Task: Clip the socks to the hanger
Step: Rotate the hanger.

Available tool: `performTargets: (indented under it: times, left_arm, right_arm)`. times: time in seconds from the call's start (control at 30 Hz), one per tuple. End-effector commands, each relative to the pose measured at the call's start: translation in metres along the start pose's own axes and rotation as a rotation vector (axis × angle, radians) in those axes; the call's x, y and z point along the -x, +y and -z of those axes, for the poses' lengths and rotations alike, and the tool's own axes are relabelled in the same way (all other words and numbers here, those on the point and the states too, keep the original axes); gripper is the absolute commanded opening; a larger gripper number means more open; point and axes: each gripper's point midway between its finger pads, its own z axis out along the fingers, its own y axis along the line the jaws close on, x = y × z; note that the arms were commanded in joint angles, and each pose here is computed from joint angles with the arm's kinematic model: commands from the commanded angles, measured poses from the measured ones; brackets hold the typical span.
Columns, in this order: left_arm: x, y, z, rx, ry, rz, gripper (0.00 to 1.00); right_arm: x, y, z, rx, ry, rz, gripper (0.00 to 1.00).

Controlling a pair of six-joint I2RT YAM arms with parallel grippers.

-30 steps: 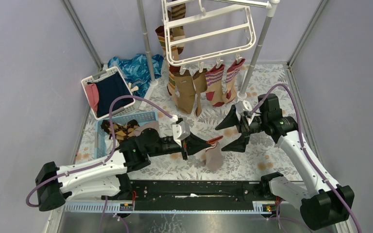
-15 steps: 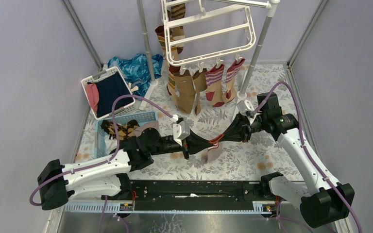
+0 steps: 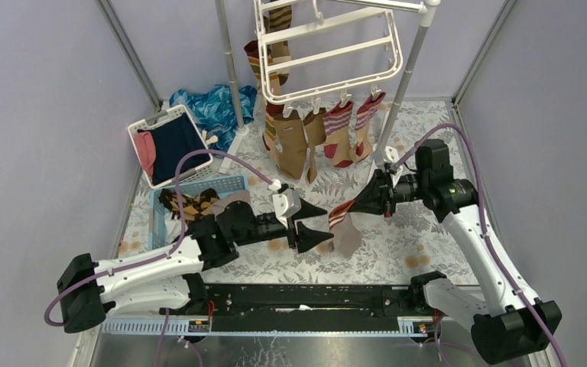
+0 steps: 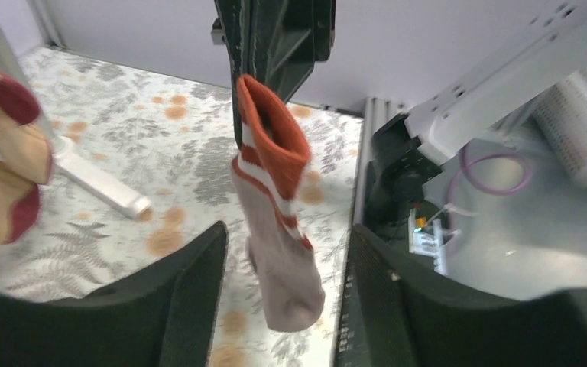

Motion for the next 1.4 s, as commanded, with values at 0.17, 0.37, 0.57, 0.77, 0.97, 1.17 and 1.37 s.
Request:
performTargets:
  times: [0.17,0.37,0.57,0.77,0.97,1.17,1.37]
  left_arm:
    - [0.059,0.029,0.024,0.176,-0.031,-0.186,0.97]
    - [0.103,0.059,0.024,0.307,-0.026,-0.338,0.99]
    - [0.147,0.087,-0.002,0.331,-0.017,-0.481,0.97]
    - [0.192,0.138,-0.039,0.363,0.077,-0.634,0.88]
    - [0.218,0.165,-0.090,0.316,0.071,-0.504,0.96]
    - [0.232,0.192,-0.123,0.353,0.044,-0.317,0.98]
    - [0.237,0.204,-0.141,0.357,-0.013,-0.288,0.98]
  right_arm:
    - [0.005,-0.032,0.067,-0.462,0.248,0.185,0.00]
    - [0.001,-0.062,0.110,-0.727,0.307,0.145,0.00]
    - [0.013,-0.082,0.145,-0.873,0.247,0.074,0.00]
    - [0.014,-0.096,0.163,-0.900,0.201,0.001,0.00]
    - [0.018,-0.102,0.165,-0.858,0.128,-0.040,0.00]
    - [0.009,-0.101,0.166,-0.820,0.073,-0.094,0.00]
    - [0.005,-0.100,0.164,-0.813,0.063,-0.096,0.00]
